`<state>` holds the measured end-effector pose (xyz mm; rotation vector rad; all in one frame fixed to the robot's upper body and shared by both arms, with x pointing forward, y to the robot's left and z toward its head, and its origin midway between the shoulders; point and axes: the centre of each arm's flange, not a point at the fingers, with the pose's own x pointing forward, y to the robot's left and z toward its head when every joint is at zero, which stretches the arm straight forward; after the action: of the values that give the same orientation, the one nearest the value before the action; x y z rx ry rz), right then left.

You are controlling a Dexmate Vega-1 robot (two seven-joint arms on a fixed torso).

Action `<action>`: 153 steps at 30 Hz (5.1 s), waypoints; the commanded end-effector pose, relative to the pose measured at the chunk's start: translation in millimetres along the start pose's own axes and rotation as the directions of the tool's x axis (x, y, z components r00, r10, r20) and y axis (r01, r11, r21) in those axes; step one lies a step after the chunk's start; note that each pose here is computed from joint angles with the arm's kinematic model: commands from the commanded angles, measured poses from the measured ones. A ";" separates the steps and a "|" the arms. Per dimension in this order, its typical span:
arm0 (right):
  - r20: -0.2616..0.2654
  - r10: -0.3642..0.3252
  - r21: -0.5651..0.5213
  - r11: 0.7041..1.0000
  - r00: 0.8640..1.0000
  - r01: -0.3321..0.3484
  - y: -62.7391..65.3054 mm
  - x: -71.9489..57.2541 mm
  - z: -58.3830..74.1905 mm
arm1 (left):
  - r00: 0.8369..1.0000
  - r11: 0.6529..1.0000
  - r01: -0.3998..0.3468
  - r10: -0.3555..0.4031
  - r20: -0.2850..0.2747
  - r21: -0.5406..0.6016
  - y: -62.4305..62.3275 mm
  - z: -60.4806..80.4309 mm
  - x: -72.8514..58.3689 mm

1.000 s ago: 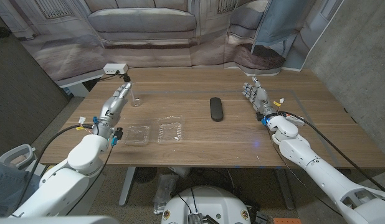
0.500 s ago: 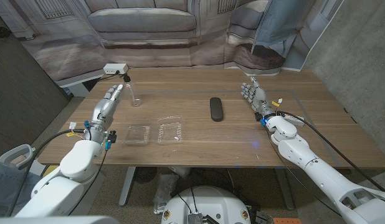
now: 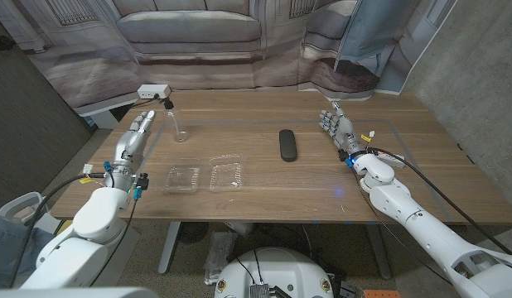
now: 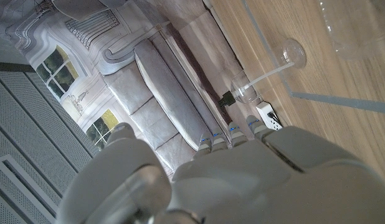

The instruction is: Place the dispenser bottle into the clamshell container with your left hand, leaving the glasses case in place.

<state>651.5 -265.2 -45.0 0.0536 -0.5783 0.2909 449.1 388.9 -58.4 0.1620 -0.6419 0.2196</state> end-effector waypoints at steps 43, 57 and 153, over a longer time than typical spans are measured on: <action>0.010 0.021 0.019 1.000 1.000 -0.021 23.1 28.4 -4.2 | 0.993 0.999 -0.053 0.052 -0.106 -0.005 47.2 -32.7 25.6; 0.013 0.011 0.021 1.000 1.000 -0.012 20.3 25.0 -3.4 | 0.989 0.997 -0.076 0.075 -0.125 -0.005 57.8 -33.3 32.3; 0.037 0.011 0.036 0.999 0.999 -0.012 29.1 27.1 -6.6 | 0.978 0.989 -0.027 0.056 -0.203 0.144 45.2 -21.4 118.0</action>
<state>666.2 -231.1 -39.0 0.0884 -0.6090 0.3091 537.4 458.3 -4.9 0.2197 -0.4411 0.2982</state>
